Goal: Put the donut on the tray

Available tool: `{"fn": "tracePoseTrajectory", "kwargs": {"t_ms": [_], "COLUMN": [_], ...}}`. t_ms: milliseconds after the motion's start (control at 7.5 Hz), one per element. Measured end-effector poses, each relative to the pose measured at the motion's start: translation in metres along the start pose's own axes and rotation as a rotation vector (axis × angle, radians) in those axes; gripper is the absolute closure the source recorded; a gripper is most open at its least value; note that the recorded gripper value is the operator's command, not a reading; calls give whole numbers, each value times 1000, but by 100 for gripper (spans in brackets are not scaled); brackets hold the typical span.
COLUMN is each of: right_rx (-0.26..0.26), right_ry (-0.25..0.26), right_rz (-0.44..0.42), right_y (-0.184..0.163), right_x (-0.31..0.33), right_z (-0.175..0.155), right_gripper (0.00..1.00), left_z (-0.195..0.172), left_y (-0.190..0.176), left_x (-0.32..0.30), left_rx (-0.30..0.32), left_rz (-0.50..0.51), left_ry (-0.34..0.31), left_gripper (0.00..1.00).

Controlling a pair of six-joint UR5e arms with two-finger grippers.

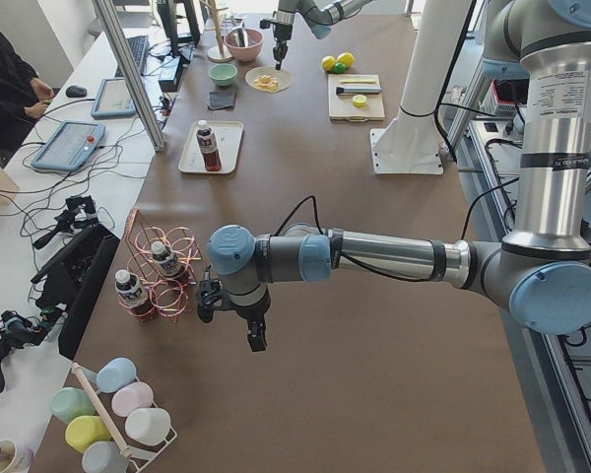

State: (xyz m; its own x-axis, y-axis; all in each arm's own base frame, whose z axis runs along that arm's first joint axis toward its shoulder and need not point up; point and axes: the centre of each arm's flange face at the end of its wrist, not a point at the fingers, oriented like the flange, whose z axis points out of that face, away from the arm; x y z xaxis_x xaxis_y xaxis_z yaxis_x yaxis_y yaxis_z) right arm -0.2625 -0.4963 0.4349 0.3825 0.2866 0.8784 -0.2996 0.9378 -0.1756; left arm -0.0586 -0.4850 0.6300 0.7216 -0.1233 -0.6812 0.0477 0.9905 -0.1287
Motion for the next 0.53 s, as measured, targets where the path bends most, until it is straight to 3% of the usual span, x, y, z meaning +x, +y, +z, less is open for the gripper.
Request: {"fn": "tracePoseTrajectory", "kwargs": {"t_ms": [267,533], "right_rx": [2,27], "right_ry": [-39,9], "right_rz": [156,231], "right_y": [-32,-51], "right_x": [-76,-142], "right_z": [30,71], "right_gripper": [100,100], "left_z": [-2,-3], "left_y": [-2,-4], "left_x": [2,4], "left_rx": [3,5], "left_rz": [2,1], "left_ry": [0,0], "left_gripper": [2,2]}}
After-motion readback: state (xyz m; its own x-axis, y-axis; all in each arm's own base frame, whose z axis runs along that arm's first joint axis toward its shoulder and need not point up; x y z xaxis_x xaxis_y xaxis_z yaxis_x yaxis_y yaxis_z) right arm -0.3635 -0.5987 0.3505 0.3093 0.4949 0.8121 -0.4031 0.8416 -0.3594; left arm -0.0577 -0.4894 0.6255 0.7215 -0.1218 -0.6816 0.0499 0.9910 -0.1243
